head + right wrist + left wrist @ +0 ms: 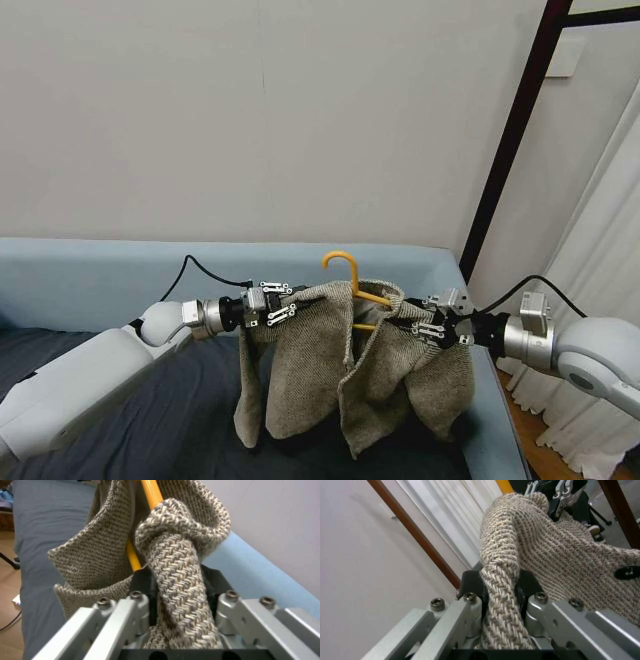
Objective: Pick up the clothes from the sofa and hang them on the clothes hanger.
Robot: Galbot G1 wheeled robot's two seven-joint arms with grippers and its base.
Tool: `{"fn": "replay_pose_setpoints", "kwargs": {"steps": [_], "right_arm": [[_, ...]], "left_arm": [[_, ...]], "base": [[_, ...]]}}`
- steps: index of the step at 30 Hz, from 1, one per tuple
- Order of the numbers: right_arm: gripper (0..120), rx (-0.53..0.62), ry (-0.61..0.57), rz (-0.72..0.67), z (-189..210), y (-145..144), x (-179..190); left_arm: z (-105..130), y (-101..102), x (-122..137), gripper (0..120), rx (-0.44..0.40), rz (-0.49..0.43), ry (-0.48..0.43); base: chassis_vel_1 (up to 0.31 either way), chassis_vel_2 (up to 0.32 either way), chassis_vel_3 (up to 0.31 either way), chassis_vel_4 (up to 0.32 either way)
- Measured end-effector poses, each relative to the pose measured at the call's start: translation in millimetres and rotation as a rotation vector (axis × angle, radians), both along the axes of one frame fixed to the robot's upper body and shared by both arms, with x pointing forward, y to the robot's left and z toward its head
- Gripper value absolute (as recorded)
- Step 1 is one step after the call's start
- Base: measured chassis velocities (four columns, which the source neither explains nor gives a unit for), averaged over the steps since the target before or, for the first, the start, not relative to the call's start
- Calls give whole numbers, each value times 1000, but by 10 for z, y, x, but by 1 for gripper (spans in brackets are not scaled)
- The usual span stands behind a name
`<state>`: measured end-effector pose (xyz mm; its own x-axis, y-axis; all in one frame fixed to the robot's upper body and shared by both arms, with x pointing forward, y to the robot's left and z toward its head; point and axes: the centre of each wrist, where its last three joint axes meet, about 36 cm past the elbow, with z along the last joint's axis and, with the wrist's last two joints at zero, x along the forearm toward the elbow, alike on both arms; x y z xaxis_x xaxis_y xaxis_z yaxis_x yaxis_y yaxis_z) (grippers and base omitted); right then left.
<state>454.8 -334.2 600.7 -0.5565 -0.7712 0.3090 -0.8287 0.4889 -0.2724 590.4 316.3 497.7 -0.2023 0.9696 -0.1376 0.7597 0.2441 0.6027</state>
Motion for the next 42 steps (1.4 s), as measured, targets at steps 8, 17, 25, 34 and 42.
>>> {"fn": "replay_pose_setpoints", "kwargs": {"steps": [8,17,25,34,42], "right_arm": [[10,-9,6,14,-49,16,-36],[9,-6,16,2,-94,-27,-82],[9,13,22,-23,-80,-44,-93],[9,47,56,-102,-60,-28,-89],[9,97,83,-240,21,58,-100]], "left_arm": [[-5,-1,-1,11,8,10,-8],[-75,54,-64,26,-20,115,-19],[-51,154,-74,50,-44,189,-42],[-17,282,-189,83,-77,246,-59],[-179,410,-565,100,-145,318,-22]], "base": [[0,0,0,0],[0,0,0,0],[0,0,0,0],[0,0,0,0],[0,0,0,0]]}}
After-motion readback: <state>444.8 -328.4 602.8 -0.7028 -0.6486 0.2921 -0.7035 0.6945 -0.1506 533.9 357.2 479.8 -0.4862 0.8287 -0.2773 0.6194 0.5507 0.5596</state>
